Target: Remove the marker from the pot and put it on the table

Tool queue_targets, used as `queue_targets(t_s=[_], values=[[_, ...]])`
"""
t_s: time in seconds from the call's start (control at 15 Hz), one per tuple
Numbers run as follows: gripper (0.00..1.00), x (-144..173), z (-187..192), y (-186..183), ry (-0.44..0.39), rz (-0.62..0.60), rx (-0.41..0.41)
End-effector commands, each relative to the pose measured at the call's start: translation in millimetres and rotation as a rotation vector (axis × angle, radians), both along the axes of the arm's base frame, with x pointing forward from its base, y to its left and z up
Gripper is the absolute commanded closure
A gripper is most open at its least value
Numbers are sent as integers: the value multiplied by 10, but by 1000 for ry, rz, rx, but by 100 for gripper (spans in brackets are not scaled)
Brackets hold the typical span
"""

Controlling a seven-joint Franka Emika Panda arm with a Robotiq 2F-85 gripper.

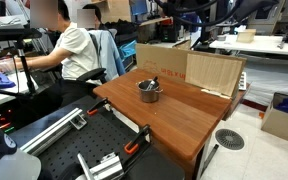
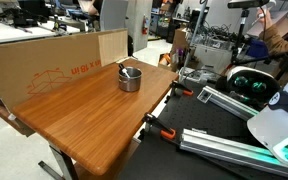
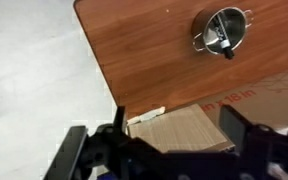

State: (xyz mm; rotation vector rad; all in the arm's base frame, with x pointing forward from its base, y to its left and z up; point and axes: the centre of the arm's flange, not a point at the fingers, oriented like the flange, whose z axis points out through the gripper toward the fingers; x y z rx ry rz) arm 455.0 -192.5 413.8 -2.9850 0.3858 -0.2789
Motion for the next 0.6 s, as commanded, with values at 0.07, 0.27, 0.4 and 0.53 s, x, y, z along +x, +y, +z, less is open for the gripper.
queue_targets(t_s=[0.07,0.27,0.4,0.53], values=[[0,54,-57,66,8,-2,-28],[0,212,-192,220,83,72,-78],[0,319,-362,380,135,109,-139],[0,414,-538,553,194,135,-195]])
